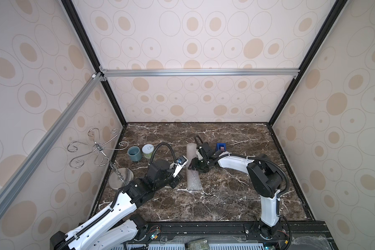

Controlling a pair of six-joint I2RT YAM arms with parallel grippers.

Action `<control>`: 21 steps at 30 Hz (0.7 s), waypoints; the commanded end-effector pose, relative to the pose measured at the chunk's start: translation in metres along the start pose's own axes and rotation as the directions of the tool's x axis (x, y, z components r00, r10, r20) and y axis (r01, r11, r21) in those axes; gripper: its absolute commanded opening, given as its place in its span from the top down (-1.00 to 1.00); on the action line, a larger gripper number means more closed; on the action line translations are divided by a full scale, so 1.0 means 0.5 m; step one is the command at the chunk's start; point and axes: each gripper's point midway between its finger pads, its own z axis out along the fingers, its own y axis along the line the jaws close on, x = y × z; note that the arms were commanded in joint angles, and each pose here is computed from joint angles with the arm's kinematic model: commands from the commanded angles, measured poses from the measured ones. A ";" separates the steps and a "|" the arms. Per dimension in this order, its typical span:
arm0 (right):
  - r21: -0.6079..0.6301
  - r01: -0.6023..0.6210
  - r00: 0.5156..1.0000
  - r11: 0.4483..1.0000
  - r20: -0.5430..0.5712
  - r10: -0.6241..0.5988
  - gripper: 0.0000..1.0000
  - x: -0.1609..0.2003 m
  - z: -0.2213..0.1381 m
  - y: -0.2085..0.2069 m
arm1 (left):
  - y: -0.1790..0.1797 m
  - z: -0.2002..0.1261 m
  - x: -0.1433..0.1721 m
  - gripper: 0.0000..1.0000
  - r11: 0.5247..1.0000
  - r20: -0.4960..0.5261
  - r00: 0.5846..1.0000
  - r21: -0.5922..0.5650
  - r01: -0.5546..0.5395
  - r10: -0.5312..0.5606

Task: Wrap wine bottles in bubble wrap
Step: Adjust the bubble wrap at the center of the board.

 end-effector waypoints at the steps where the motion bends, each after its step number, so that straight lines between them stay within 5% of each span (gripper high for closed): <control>1: 0.276 0.121 0.993 0.953 -0.040 -0.114 0.16 0.019 -0.073 -0.111 | 0.002 0.000 -0.001 1.00 1.000 0.006 1.000 0.001 0.028 -0.028; 11: 0.545 0.293 0.951 0.785 -0.079 -0.300 0.16 0.037 -0.215 -0.197 | -0.013 0.017 -0.004 1.00 0.998 0.007 0.999 0.044 0.052 -0.052; 18: 0.676 0.378 0.913 0.632 -0.162 -0.374 0.14 0.057 -0.215 -0.226 | -0.018 0.027 0.002 1.00 0.997 -0.008 0.998 0.056 0.060 -0.060; 21: 0.674 0.386 0.912 0.630 -0.174 -0.372 0.08 0.067 -0.188 -0.221 | -0.019 0.033 0.011 1.00 0.996 -0.021 0.998 0.056 0.064 -0.063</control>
